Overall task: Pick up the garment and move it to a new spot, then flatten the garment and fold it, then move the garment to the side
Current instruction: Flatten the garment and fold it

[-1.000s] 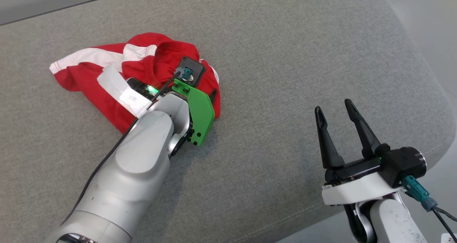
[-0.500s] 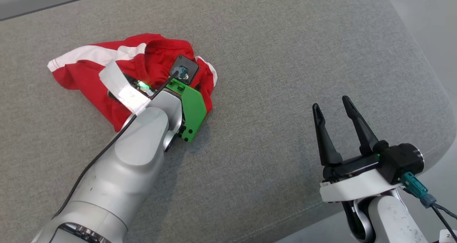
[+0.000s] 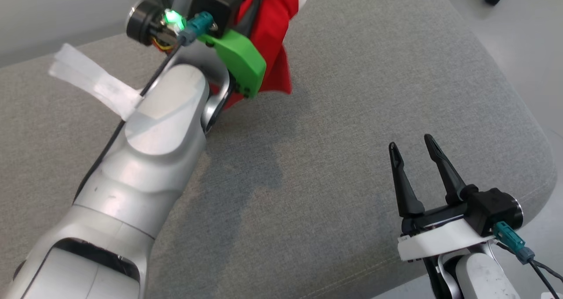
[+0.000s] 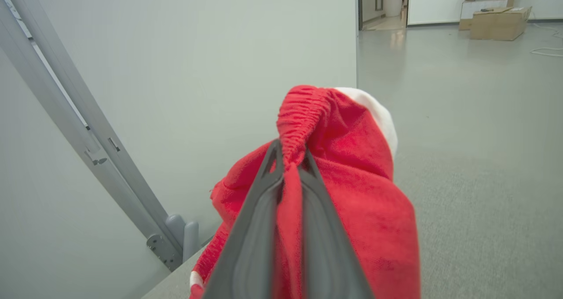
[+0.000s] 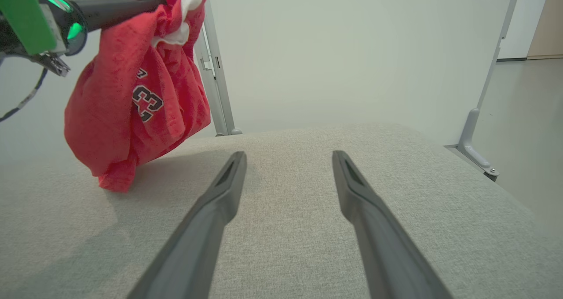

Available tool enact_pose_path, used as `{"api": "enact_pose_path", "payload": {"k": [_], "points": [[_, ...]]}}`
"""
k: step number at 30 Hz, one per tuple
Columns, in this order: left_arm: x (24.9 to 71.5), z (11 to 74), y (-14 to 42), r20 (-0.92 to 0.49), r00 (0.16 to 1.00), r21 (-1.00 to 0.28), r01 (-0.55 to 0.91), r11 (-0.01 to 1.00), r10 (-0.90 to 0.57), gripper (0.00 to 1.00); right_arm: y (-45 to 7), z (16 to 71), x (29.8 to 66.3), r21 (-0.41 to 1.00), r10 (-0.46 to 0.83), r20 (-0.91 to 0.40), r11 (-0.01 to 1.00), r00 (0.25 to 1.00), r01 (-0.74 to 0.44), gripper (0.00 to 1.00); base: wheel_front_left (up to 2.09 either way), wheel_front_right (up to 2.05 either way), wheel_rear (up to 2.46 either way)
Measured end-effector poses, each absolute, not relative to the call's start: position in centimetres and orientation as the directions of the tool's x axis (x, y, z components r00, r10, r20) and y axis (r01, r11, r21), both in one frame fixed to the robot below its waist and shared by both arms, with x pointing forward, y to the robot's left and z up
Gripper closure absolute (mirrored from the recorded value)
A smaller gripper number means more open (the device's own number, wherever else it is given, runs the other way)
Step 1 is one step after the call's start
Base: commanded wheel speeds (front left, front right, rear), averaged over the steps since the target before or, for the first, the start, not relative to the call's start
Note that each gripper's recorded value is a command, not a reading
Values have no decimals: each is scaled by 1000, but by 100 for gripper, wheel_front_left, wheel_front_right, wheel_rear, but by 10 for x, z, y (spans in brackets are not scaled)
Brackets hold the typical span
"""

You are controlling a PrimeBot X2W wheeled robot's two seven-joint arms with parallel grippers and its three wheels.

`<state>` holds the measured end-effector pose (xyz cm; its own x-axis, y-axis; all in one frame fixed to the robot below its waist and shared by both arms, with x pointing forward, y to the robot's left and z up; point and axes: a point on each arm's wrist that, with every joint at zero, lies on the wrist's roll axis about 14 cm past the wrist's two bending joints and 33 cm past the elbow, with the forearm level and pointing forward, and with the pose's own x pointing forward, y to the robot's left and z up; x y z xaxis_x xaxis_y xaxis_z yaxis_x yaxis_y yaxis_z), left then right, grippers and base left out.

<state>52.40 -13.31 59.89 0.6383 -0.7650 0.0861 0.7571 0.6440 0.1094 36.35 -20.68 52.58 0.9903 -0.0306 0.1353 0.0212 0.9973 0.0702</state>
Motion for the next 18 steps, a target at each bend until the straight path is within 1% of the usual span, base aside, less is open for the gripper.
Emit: {"api": "enact_pose_path", "payload": {"k": [3,4,6,8,10,11,12,13,14,16,18], "points": [[522,666,-128,286,629,92,733,674,-723,100,-204,526,358,66,-25,135,998,991,17,0,0,0,0],[520,685,-123,345,629,61,725,686,-696,100,-202,525,357,64,-19,133,998,991,11,0,0,0,0],[519,710,-108,423,643,-35,716,697,-639,100,-198,525,358,57,-4,136,998,991,-3,0,0,0,0],[521,710,-88,445,685,-139,689,711,-577,100,-192,525,359,54,13,136,998,991,-21,0,0,0,0],[519,685,-66,412,746,-269,648,712,-524,100,-187,524,362,55,31,136,998,990,-39,0,0,0,0],[515,666,-57,383,770,-350,632,691,-510,100,-183,524,364,53,46,137,997,989,-54,0,0,0,0],[509,646,-46,354,793,-463,609,644,-495,100,-178,524,366,53,60,138,996,989,-68,0,0,0,0],[503,622,-34,309,826,-579,556,596,-470,100,-172,524,368,55,78,137,995,987,-86,0,0,0,0],[495,598,-24,263,850,-651,505,566,-456,100,-166,523,369,55,95,135,993,986,-104,0,0,0,0],[476,560,-10,190,876,-691,441,573,-444,100,-157,522,373,56,123,135,990,983,-131,0,0,0,0],[459,524,6,105,899,-691,373,619,-425,100,-149,522,376,55,149,138,986,979,-158,0,0,0,0]]}}
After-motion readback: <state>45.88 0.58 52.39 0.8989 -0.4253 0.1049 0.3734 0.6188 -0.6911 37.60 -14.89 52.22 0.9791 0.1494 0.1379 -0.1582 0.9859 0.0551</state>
